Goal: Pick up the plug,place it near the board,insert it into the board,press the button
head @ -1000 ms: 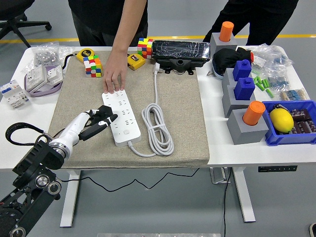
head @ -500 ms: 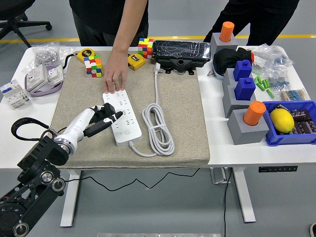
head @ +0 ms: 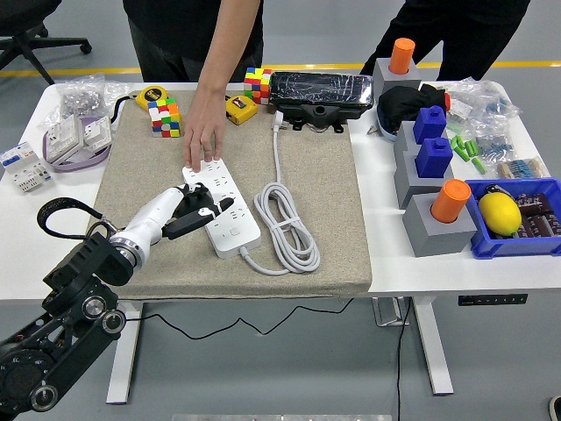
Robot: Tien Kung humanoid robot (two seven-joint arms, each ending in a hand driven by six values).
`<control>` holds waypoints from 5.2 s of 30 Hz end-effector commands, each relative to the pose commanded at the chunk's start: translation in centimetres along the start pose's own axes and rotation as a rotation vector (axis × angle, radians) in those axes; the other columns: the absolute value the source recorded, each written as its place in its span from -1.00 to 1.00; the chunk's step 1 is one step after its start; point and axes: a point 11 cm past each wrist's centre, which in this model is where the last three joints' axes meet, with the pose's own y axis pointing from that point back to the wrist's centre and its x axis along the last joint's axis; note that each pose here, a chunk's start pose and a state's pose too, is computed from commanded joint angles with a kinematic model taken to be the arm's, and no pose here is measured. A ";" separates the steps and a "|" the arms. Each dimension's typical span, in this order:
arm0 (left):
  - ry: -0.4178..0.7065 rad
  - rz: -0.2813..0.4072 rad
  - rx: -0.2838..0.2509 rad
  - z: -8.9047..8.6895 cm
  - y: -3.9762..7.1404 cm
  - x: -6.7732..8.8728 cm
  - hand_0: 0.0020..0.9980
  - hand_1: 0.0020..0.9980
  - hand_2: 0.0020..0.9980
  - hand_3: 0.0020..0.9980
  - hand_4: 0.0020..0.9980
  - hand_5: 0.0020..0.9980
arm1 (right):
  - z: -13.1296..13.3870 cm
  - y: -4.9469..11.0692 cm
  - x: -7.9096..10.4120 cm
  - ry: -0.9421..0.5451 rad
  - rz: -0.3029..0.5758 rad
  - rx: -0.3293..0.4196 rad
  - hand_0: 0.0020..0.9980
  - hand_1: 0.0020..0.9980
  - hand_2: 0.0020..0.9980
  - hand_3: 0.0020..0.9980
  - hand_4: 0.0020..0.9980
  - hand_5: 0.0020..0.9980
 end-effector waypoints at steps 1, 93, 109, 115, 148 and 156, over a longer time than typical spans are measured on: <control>-0.004 0.000 -0.002 0.1 0.0 0.1 0.87 0.85 0.79 0.74 1.00 1.00 | 0.0 0.0 0.0 0.000 0.000 0.001 0.65 0.59 0.56 0.60 1.00 1.00; -0.404 -0.235 -0.188 4.6 1.0 -1.0 -0.67 -0.96 -0.72 0.78 0.13 -1.00 | -0.3 0.0 0.2 -0.016 0.006 0.000 0.65 0.59 0.55 0.59 1.00 1.00; -0.431 -0.289 -0.112 1.9 -0.3 -2.1 -0.67 -0.96 -0.72 0.76 0.11 -1.00 | -0.7 -0.1 0.1 -0.021 0.006 0.008 0.65 0.59 0.55 0.59 1.00 1.00; -0.435 -0.301 -0.114 1.9 -0.3 -2.4 -0.66 -0.97 -0.73 0.76 0.08 -1.00 | -0.8 -0.1 0.0 -0.021 0.006 0.010 0.65 0.59 0.55 0.59 1.00 1.00; -0.438 -0.320 -0.094 0.7 -0.6 -2.9 -0.66 -0.97 -0.73 0.73 0.04 -1.00 | -0.5 -0.1 0.3 -0.017 0.009 0.002 0.65 0.59 0.55 0.59 1.00 1.00; -0.443 -0.326 -0.089 0.5 -0.6 -3.0 -0.66 -0.98 -0.73 0.73 0.03 -1.00 | -0.6 -0.1 0.3 -0.016 0.008 0.004 0.65 0.59 0.55 0.60 1.00 1.00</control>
